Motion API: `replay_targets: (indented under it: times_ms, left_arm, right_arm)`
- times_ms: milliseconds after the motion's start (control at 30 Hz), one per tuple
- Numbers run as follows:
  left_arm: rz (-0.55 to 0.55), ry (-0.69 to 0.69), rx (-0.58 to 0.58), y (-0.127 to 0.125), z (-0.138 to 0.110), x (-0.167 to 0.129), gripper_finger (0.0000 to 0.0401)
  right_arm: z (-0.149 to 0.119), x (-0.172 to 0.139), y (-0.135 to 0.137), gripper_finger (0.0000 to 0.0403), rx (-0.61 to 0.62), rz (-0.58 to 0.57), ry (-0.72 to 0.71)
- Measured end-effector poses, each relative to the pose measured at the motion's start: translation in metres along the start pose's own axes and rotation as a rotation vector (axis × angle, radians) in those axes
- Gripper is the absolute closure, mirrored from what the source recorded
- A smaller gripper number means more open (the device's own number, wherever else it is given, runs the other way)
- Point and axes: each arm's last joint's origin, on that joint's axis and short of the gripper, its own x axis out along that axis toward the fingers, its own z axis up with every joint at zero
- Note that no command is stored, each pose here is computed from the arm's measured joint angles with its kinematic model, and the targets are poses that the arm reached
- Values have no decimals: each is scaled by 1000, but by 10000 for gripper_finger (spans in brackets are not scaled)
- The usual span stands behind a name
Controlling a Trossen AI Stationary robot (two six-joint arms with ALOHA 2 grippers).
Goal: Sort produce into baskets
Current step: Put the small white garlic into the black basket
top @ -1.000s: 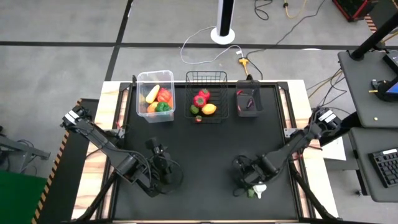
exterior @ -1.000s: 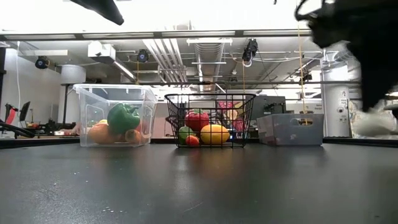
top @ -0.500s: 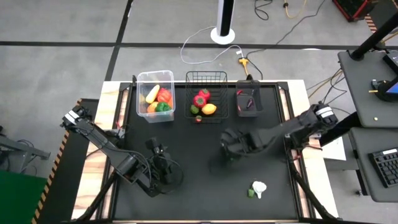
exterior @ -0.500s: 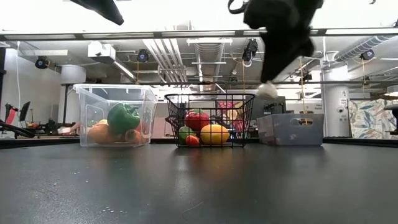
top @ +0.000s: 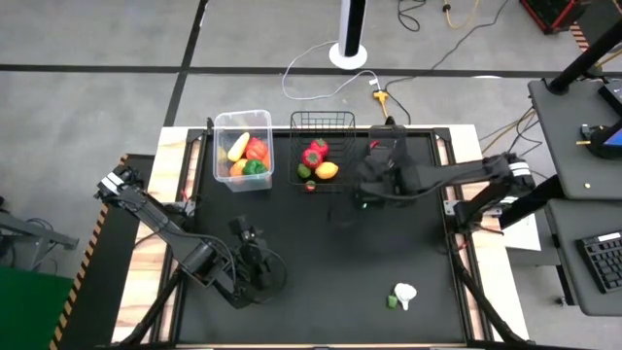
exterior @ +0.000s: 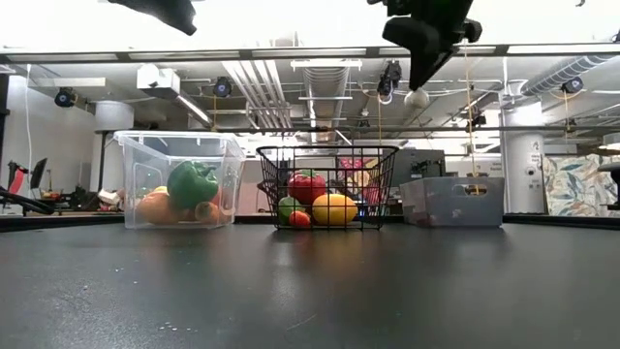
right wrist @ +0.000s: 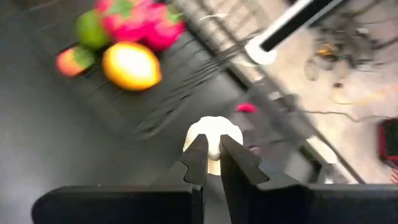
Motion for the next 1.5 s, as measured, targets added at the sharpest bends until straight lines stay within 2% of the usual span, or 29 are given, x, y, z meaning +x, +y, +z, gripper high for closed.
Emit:
replay_targets:
  times_ms: [167,367,533,733,1133,1300,1500]
  left_arm:
    - [0,2,-74,0,0,0,165]
    - [-31,34,-161,-1,-1,0,165]
    - [-42,43,-180,-2,-1,0,165]
    - [-43,42,-186,-2,-1,0,165]
    - [-46,39,-195,-2,-1,0,165]
    - [-46,40,-194,-2,-1,0,165]
    - [-42,43,-189,-2,-3,2,165]
  right_arm:
    - [8,21,-36,376,87,-117,11]
    - [6,64,-76,376,144,-254,142]
    - [1,98,-97,376,179,-291,277]
    - [0,123,-110,376,204,-191,346]
    - [7,147,-135,376,324,15,336]
    - [3,156,-146,376,365,15,342]
    - [-8,173,-143,376,385,69,318]
